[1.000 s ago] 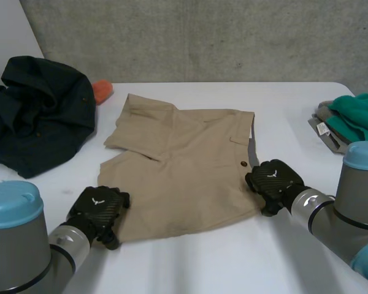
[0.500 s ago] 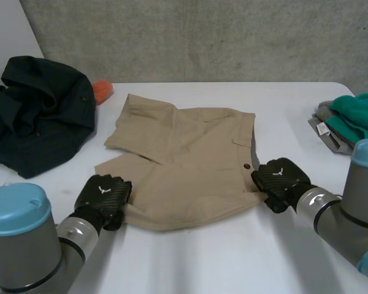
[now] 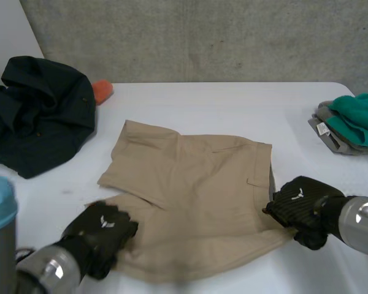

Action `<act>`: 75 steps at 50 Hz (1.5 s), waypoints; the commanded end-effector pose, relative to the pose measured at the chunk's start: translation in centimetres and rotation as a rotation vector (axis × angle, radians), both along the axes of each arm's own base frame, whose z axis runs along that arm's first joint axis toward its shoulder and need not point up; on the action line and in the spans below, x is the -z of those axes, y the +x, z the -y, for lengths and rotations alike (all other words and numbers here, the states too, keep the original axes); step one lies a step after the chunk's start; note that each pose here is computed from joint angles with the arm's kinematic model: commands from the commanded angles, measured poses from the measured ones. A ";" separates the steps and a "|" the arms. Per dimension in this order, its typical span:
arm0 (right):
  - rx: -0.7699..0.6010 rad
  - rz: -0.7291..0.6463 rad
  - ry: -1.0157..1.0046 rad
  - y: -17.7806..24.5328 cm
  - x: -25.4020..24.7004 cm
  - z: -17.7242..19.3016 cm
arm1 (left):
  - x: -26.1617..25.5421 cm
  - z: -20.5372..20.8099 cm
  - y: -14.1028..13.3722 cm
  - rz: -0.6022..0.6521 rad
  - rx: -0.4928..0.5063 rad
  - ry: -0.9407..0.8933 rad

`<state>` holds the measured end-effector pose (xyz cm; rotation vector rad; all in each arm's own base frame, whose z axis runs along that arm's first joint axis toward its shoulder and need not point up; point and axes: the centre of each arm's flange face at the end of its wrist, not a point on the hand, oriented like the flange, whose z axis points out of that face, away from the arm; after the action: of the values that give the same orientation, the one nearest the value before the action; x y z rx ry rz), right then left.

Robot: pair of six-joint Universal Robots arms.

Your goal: Fold the laundry.

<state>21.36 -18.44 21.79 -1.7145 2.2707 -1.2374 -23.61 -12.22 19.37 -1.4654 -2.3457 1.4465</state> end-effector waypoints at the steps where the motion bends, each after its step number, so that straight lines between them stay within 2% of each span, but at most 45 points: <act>1: 0.103 0.104 -0.073 1.6 3.4 5.8 | 0.4 7.5 -4.7 -0.147 -0.001 -0.254; 7: 0.176 0.136 -0.239 3.3 4.2 11.0 | 0.8 14.1 -8.8 -0.256 -0.006 -0.456; 11: 0.182 0.164 -0.377 5.2 4.3 13.7 | 1.6 17.4 -10.6 -0.234 0.011 -0.566; 17: 0.174 0.223 -0.561 7.2 6.2 18.3 | 3.1 22.8 -11.7 -0.157 0.010 -0.737; 25: 0.167 0.255 -0.681 8.6 9.9 21.7 | 7.3 25.1 -12.7 -0.148 0.008 -0.771; 28: 0.173 0.264 -0.690 8.7 9.6 21.8 | 6.9 25.3 -12.7 -0.165 -0.006 -0.801; 36: 0.236 0.376 -0.684 7.9 4.1 19.8 | 1.6 23.0 -11.5 -0.253 -0.025 -0.829; 41: 0.268 0.401 -0.558 6.5 1.9 16.7 | -1.6 20.3 -10.0 -0.388 -0.051 -0.738; 45: 0.307 0.367 -0.393 5.4 2.4 14.2 | -1.7 18.8 -8.2 -0.431 -0.085 -0.582; 49: 0.370 0.348 -0.210 4.3 4.2 12.3 | 0.4 19.1 -6.1 -0.395 -0.122 -0.436; 56: 0.374 0.360 -0.067 3.4 7.0 9.9 | 3.8 20.3 -4.9 -0.333 -0.158 -0.373; 61: 0.365 0.383 -0.099 3.4 7.8 9.8 | 5.3 21.9 -4.0 -0.256 -0.183 -0.436; 67: 0.357 0.395 -0.153 3.8 8.7 10.0 | 6.6 21.9 -2.4 -0.079 -0.220 -0.476; 70: 0.368 0.398 -0.187 3.8 9.0 10.5 | 6.8 21.3 -2.3 -0.043 -0.214 -0.477; 75: 0.363 0.379 -0.208 3.8 10.0 10.9 | 5.4 20.4 -2.2 -0.061 -0.211 -0.492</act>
<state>25.15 -28.80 12.69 -0.9910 2.3353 -1.7085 -25.89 -33.75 12.68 -1.2406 -2.2829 2.1944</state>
